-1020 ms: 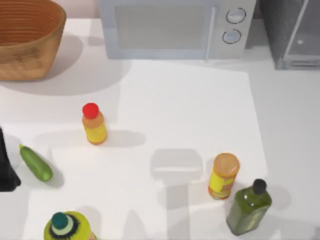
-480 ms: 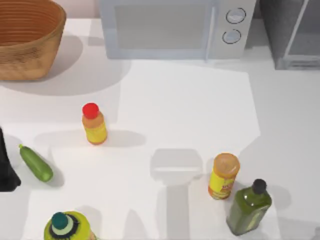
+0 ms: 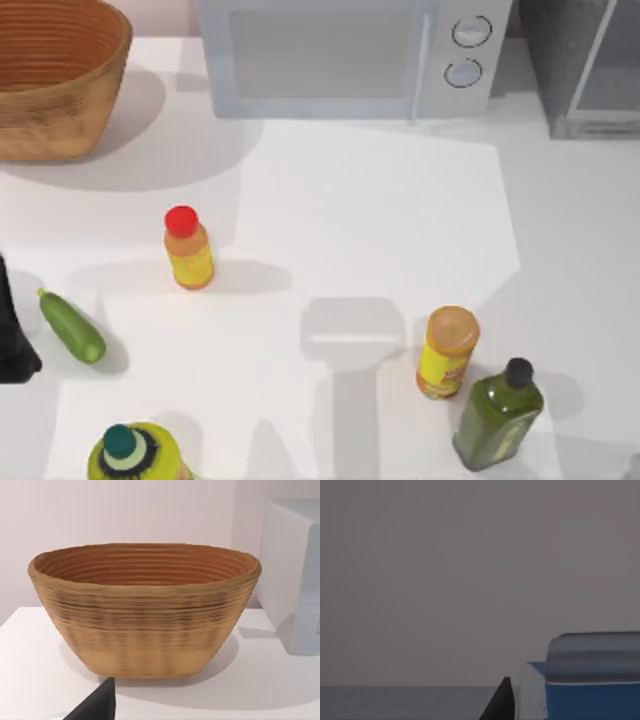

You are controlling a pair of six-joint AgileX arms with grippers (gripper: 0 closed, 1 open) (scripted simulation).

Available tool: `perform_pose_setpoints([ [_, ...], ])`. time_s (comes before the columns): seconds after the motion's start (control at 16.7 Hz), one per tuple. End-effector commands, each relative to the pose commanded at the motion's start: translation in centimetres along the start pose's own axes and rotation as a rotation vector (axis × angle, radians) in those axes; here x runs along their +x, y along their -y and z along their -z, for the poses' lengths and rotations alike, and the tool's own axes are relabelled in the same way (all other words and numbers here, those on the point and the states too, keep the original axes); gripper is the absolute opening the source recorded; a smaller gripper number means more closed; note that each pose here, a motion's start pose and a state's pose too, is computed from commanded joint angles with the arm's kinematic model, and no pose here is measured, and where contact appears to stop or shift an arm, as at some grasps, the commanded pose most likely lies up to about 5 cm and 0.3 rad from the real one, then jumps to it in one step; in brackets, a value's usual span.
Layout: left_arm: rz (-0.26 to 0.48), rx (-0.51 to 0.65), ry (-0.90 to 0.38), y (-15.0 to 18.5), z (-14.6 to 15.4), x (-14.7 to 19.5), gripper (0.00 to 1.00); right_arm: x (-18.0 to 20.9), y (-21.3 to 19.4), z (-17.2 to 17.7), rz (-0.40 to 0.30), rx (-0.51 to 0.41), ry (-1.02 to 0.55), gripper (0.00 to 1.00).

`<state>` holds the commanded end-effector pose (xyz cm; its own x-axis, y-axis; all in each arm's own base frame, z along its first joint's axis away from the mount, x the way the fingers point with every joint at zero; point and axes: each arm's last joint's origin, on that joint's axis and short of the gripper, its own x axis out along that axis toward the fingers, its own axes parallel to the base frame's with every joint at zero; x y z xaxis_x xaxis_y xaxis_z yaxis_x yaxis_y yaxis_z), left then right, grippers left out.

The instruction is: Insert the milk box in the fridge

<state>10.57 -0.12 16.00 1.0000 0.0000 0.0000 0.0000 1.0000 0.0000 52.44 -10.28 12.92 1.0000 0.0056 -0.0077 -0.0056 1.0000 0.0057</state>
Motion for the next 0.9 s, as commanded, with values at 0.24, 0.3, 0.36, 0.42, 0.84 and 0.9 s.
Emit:
perform_pose_setpoints([
  [0.24,0.0,0.0,0.0,0.0,0.0,0.0,1.0,0.0,0.0,0.0,0.0,0.0,0.0,0.6],
  [0.3,0.0,0.0,0.0,0.0,0.0,0.0,1.0,0.0,0.0,0.0,0.0,0.0,0.0,0.68],
  [0.36,0.0,0.0,0.0,0.0,0.0,0.0,1.0,0.0,0.0,0.0,0.0,0.0,0.0,0.75],
  [0.42,0.0,0.0,0.0,0.0,0.0,0.0,1.0,0.0,0.0,0.0,0.0,0.0,0.0,0.83],
  [0.84,0.0,0.0,0.0,0.0,0.0,0.0,1.0,0.0,0.0,0.0,0.0,0.0,0.0,1.0],
  [0.9,0.0,0.0,0.0,0.0,0.0,0.0,1.0,0.0,0.0,0.0,0.0,0.0,0.0,1.0],
])
